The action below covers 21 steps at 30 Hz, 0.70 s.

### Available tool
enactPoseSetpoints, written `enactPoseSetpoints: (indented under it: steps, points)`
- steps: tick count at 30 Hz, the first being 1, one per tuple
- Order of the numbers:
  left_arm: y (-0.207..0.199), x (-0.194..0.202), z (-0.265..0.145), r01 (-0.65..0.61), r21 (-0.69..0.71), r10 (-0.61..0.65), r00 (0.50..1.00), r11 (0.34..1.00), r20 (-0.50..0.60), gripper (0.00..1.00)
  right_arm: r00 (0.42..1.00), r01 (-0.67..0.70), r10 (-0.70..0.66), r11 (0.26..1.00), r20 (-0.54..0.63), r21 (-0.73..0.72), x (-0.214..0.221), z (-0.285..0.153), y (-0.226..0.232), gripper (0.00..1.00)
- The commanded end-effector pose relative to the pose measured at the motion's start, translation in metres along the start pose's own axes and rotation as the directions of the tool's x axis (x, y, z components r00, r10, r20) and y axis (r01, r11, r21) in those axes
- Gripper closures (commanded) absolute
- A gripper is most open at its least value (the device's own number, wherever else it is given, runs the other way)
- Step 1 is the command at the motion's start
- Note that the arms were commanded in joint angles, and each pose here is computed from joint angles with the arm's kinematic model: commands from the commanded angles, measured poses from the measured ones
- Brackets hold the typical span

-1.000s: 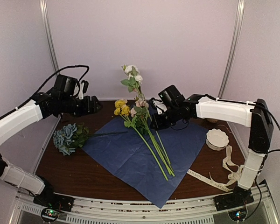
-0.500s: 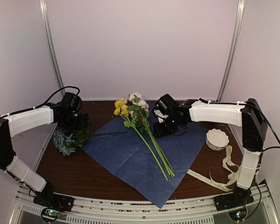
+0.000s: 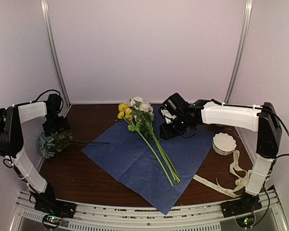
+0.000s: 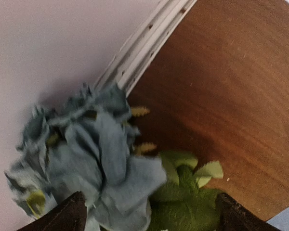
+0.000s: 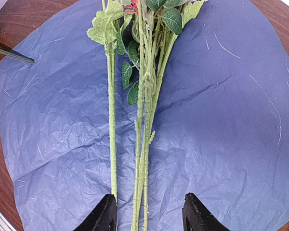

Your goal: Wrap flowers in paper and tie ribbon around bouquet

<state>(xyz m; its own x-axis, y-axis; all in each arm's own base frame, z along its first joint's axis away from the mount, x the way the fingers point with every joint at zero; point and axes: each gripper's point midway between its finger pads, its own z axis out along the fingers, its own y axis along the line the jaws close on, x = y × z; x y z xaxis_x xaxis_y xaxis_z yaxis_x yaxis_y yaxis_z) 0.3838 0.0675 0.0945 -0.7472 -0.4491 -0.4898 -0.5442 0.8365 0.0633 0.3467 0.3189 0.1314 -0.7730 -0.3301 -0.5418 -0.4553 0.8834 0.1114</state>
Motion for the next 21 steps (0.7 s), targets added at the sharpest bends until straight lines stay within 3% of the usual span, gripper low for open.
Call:
enactPoseSetpoints:
  steps: [1,5,10,13,21]
  points:
    - [-0.02,-0.036,-0.028,-0.207,-0.009,0.207,0.977,0.978,0.046,0.06,1.0,0.021,-0.022,1.0,0.021,0.021,-0.002,-0.014,-0.004,0.52]
    - [-0.045,-0.028,-0.06,-0.228,-0.002,0.227,0.967,0.974,0.113,0.06,1.0,0.021,-0.021,1.0,0.023,0.016,-0.003,-0.016,-0.003,0.52]
    - [-0.083,0.028,-0.065,-0.048,0.206,0.025,0.993,0.977,0.112,0.1,0.999,0.03,-0.03,1.0,0.011,0.008,-0.001,-0.011,-0.001,0.52]
    - [-0.09,0.059,-0.048,0.087,0.262,-0.096,0.995,0.961,0.019,0.1,0.999,0.035,-0.035,0.999,-0.004,0.007,0.002,-0.008,-0.001,0.52]
    - [-0.104,0.062,-0.016,0.094,0.174,-0.085,0.995,0.98,-0.057,0.02,0.999,0.044,-0.044,0.999,-0.004,0.014,0.003,-0.008,-0.002,0.52]
